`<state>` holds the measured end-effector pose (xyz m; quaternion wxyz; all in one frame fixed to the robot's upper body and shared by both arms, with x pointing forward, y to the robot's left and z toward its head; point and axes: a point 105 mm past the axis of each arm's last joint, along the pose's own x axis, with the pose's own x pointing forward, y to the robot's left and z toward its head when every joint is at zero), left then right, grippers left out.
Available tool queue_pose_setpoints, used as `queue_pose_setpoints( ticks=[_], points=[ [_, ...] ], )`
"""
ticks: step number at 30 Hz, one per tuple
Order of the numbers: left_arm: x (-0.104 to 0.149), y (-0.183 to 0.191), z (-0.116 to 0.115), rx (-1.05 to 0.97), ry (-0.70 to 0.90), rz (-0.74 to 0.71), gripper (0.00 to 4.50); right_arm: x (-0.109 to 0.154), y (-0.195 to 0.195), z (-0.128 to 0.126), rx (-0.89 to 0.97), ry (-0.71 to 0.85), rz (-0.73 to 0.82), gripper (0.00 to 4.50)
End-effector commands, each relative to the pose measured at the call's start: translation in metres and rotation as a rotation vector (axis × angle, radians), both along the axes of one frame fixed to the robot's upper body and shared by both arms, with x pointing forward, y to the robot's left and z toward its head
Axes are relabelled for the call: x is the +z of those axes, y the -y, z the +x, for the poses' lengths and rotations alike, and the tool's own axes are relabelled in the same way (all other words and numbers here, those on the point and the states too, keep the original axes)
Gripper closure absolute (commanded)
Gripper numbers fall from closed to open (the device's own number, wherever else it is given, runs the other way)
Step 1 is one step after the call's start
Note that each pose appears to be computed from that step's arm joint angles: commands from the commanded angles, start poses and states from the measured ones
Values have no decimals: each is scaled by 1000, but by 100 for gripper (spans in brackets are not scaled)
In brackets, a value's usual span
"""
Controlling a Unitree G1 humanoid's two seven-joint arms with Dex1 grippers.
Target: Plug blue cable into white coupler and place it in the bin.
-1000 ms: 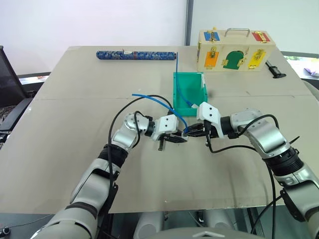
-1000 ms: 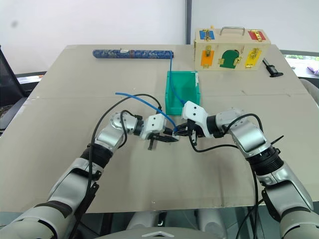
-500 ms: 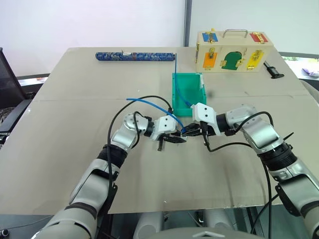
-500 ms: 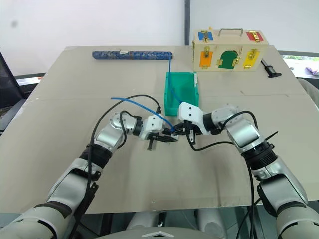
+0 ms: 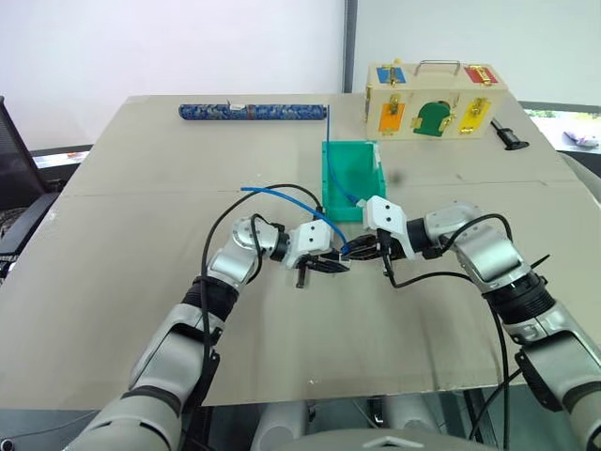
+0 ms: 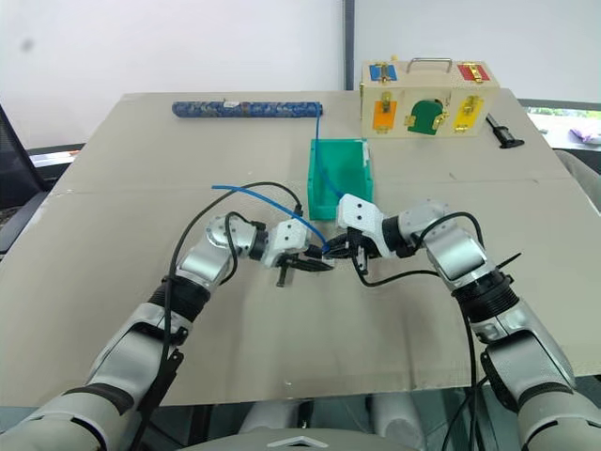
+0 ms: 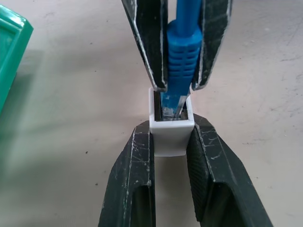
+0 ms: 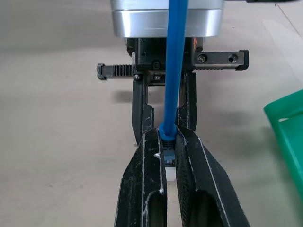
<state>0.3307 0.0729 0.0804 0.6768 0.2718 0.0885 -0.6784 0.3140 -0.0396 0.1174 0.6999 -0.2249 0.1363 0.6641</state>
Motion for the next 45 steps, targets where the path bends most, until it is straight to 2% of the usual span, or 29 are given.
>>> queue_pose_setpoints(
  ticks=[1,9,18,22,24,26,29,32,34,35,39,42,45],
  points=[
    [11,9,-4,-43,28,-35,418,-70,11,-19,-7,-232,-182,450],
    [12,7,-3,-42,25,-38,418,-71,9,-15,-46,-312,-124,450],
    [14,6,-3,-56,8,-36,418,-94,23,-15,-50,-296,-207,450],
    [14,5,-3,-59,8,-32,418,-94,18,-11,-65,-247,-178,450],
    [14,5,-3,-60,7,-34,418,-77,11,4,-105,-136,-77,450],
    [16,4,-3,-55,3,-39,418,-48,7,12,-131,-75,64,382],
    [17,2,-4,-41,-5,-50,418,2,11,8,-128,30,234,273],
    [22,0,-5,-13,-32,-79,418,55,18,-7,-138,166,363,108],
    [27,-1,-6,7,-45,-95,418,78,24,-20,-152,232,404,28],
    [30,-2,-7,20,-59,-106,418,86,27,-28,-156,257,405,3],
    [51,-8,-5,122,-132,-200,418,99,50,-51,-280,357,369,3],
    [86,-3,6,266,-223,-340,418,87,73,-61,-438,398,304,3],
    [114,1,21,437,-362,-410,418,77,92,-75,-593,398,286,3]
  ],
)
